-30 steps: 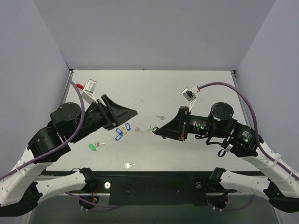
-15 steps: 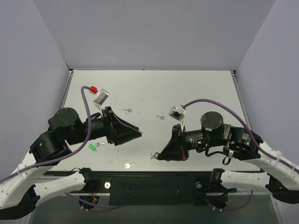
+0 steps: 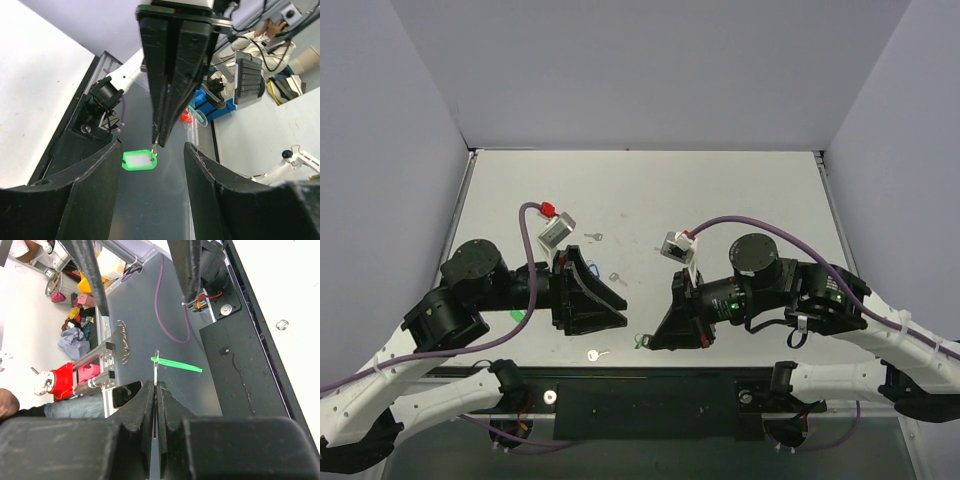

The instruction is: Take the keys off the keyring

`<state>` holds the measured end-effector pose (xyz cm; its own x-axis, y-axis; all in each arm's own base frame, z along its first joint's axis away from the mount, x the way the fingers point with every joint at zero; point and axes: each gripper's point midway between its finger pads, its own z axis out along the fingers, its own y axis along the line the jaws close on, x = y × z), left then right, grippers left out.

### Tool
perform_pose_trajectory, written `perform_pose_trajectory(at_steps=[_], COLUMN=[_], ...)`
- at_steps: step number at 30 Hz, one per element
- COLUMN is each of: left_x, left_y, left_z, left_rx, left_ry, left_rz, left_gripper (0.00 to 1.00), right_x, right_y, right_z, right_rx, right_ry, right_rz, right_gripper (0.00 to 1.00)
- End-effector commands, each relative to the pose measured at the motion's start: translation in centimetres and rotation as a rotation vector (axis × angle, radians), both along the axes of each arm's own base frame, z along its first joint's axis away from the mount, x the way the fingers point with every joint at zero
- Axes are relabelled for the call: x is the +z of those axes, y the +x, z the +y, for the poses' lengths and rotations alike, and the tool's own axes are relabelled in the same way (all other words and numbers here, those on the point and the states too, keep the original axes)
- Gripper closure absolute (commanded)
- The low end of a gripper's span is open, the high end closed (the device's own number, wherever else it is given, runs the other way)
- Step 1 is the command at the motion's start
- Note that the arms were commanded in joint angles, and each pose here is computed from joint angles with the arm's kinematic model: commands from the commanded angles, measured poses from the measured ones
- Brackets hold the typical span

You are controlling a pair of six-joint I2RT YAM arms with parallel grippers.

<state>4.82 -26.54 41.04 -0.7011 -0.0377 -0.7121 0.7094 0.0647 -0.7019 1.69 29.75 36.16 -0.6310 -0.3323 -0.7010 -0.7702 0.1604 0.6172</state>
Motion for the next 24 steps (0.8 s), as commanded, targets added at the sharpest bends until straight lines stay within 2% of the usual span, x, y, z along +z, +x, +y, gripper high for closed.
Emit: perform_pose_trajectory(at_steps=[1,10,18,22,24], left_x=[2.3,0.9,1.1,1.4,1.5], left_y=[-1.7,-1.3,-1.2,-0.4,0.2], left_z=[0.5,0.4,0.4,0.3,0.2], left_rx=[-0.085,-0.067,-0.053,0.001,0.035], left_ry=[-0.091,-0.061,-0.096,-0.107,-0.12], left_rz=[-0.118,-0.111,-0.081,-0.048,-0.008], left_gripper=[0.39,0.4,0.49,0.55,0.59], right_x=[1.8,2.5,3.6,4.9,5.5], right_y=[-0.3,0.7,2.2,2.8,3.4], right_z=[0.2,1.2,1.9,2.7,3.1], right_rx=[0.028,-0.011,-0.114,-0.178,-0.247], right_ry=[0.04,0.037,0.08,0.163,0.191], right_rz=[-0.047,-0.057,-0.042,0.009,0.088], right_gripper=[1.0,1.0,1.0,1.0,1.0])
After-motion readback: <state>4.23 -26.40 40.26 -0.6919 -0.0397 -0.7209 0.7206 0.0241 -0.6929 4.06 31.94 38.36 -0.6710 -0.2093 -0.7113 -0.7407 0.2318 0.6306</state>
